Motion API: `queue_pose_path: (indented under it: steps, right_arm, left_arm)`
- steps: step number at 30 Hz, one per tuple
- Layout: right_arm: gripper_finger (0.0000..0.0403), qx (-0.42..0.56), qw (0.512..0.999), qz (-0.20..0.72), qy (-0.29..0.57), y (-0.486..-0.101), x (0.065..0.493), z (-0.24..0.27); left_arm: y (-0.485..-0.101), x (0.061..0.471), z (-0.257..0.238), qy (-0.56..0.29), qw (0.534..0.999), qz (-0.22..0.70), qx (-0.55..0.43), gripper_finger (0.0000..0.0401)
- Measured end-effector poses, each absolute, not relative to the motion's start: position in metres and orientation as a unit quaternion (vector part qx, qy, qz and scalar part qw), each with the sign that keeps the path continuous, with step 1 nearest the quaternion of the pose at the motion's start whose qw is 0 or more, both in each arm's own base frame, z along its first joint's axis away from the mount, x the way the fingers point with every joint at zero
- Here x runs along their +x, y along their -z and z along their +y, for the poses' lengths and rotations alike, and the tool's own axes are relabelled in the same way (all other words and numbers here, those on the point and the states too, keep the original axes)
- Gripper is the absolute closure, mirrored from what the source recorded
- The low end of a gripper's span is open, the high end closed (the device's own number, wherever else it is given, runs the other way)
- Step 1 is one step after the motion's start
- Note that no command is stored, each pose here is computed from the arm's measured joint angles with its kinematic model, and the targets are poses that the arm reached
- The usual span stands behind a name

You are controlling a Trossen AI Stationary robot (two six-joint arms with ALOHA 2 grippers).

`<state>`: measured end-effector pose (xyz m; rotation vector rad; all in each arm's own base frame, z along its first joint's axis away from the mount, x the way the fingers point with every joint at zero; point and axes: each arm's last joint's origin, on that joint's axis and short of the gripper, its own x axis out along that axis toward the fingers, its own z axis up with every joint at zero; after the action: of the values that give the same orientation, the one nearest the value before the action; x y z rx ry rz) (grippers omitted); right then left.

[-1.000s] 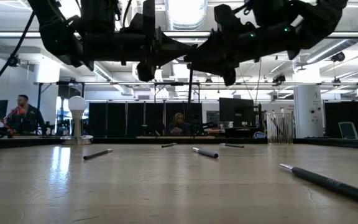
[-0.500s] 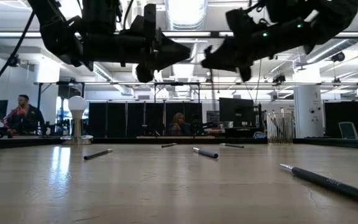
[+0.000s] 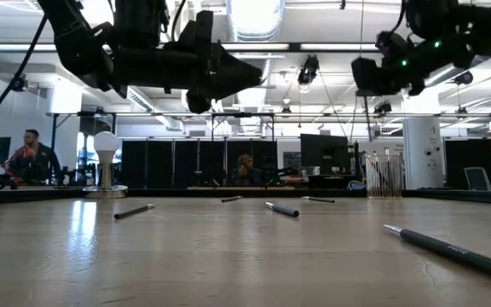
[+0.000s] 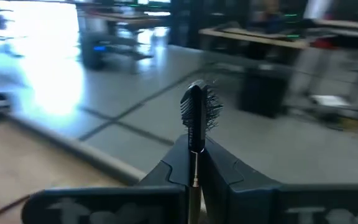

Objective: Sort items
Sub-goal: Put the brow brush into the gold holder

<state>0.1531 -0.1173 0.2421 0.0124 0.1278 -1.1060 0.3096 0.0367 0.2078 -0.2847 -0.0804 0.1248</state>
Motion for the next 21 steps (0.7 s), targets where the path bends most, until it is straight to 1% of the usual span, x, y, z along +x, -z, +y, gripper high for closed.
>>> queue_pose_path:
  steps: [8,13,21]
  right_arm:
    - [0.0390,0.001,0.778,0.051,0.626,-0.232,0.127,-0.173]
    - [0.0390,0.025,0.760,0.059,0.646,-0.213,0.125,-0.196]
    - [0.0390,0.064,0.754,0.098,0.646,-0.180,0.132,-0.211]
  left_arm:
    - [-0.207,0.310,0.037,-0.063,0.987,-0.037,-0.141,0.0319]
    - [-0.206,0.310,0.037,-0.064,0.987,-0.030,-0.141,0.0319]
    - [-0.204,0.310,0.038,-0.067,0.988,-0.022,-0.138,0.0319]
